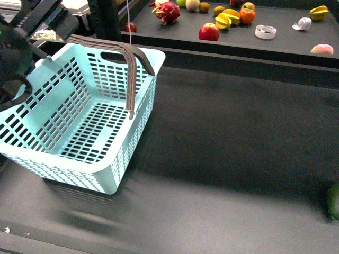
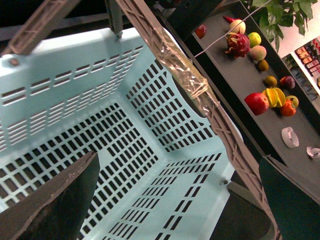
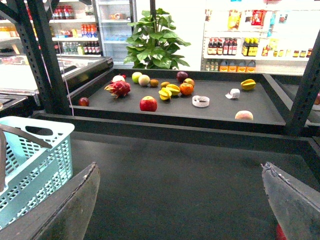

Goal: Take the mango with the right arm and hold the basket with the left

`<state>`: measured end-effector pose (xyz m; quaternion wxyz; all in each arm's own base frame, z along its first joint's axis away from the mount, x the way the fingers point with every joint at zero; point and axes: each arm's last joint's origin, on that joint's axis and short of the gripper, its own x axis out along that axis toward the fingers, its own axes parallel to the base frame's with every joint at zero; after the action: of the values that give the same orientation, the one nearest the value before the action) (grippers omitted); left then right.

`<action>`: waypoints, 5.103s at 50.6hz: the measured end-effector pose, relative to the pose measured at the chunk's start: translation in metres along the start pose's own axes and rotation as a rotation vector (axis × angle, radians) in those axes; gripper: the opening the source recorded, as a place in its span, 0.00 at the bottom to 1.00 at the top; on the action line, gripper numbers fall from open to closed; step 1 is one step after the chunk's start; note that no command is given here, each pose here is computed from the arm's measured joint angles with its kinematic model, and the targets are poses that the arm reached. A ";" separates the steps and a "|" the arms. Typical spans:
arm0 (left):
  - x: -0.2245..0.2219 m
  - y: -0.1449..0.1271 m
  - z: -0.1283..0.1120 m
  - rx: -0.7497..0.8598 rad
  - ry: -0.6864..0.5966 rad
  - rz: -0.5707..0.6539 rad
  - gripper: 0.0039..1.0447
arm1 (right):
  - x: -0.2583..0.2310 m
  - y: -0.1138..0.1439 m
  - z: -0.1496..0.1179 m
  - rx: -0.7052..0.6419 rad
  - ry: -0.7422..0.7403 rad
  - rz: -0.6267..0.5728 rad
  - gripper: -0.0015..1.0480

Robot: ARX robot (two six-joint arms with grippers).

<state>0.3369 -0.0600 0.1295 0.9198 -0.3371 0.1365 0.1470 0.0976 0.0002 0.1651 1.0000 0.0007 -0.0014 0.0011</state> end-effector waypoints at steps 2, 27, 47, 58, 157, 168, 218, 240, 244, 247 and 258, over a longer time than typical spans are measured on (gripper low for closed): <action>0.007 -0.004 -0.002 -0.013 0.010 -0.004 0.95 | 0.000 0.000 0.000 0.000 0.000 0.000 0.92; 0.080 -0.048 -0.007 -0.133 0.061 -0.038 0.95 | 0.000 0.000 0.000 0.000 0.000 0.000 0.92; 0.099 -0.049 -0.017 -0.129 0.077 -0.040 0.53 | 0.000 0.000 0.000 0.000 0.000 0.000 0.92; 0.100 -0.049 -0.019 -0.175 0.110 -0.050 0.20 | 0.000 0.000 0.000 0.000 0.000 0.000 0.92; -0.104 -0.078 -0.061 0.518 0.204 -0.945 0.08 | 0.000 0.000 0.000 0.000 0.000 0.000 0.92; -0.104 -0.078 -0.061 0.518 0.204 -0.945 0.08 | 0.000 0.000 0.000 0.000 0.000 0.000 0.92; -0.104 -0.078 -0.061 0.518 0.205 -0.946 0.08 | 0.052 -0.059 -0.022 0.048 0.239 -0.385 0.92; -0.104 -0.078 -0.061 0.518 0.205 -0.946 0.08 | 0.111 -0.139 -0.120 0.141 0.623 -0.499 0.92; -0.104 -0.078 -0.061 0.518 0.205 -0.946 0.08 | 0.118 -0.148 -0.135 0.144 0.662 -0.515 0.92; -0.104 -0.078 -0.061 0.518 0.205 -0.947 0.08 | 0.124 -0.155 -0.144 0.147 0.682 -0.524 0.92; -0.104 -0.078 -0.061 0.518 0.205 -0.946 0.08 | 0.144 -0.174 -0.171 0.139 0.736 -0.561 0.92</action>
<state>0.2606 -0.1761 0.1663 0.9206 -0.1367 0.0905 -0.3545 0.2424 -0.1735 -0.0059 0.8934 0.0674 0.3535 -0.2690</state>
